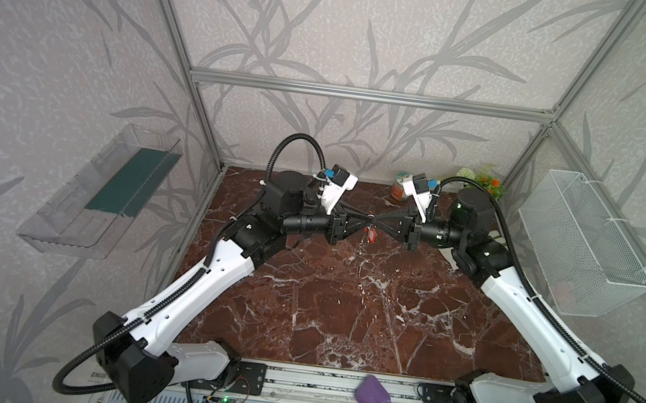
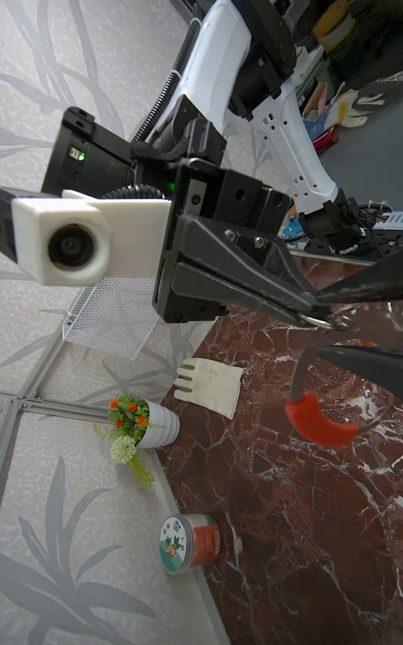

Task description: Put the keys on the keyring

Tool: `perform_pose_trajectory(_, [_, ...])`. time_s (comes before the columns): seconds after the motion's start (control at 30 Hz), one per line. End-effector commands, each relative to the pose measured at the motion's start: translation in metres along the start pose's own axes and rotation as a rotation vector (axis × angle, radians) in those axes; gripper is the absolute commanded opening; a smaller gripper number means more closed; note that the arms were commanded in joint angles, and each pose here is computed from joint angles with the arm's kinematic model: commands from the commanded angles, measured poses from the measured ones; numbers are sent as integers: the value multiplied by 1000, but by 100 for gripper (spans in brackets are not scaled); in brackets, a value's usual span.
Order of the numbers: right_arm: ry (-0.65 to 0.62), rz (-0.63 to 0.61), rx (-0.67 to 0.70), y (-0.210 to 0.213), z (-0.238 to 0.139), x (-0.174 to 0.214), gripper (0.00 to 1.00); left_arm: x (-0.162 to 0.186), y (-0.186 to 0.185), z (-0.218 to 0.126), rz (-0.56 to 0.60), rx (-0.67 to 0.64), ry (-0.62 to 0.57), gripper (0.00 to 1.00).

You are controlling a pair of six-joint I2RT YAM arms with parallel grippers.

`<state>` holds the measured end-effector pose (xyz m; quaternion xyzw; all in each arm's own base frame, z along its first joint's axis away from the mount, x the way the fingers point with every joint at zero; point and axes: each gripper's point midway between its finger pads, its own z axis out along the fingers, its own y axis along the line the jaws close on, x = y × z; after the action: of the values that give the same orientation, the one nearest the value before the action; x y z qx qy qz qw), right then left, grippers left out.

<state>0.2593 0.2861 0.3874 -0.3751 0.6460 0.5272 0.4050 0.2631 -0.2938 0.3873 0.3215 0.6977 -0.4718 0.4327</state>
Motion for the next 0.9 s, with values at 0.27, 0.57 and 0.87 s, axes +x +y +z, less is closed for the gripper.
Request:
perform_pose_trajectory(0.27, [341, -138, -28, 20, 1, 53, 0, 25, -13, -13, 58, 37, 155, 23])
perform_pose_trajectory(0.57, [390, -142, -40, 21, 9, 59, 0, 44, -14, -16, 59, 43, 231, 20])
perform_pose_trajectory(0.87, [386, -142, -49, 23, 9, 58, 0, 53, -17, -14, 47, 65, 275, 17])
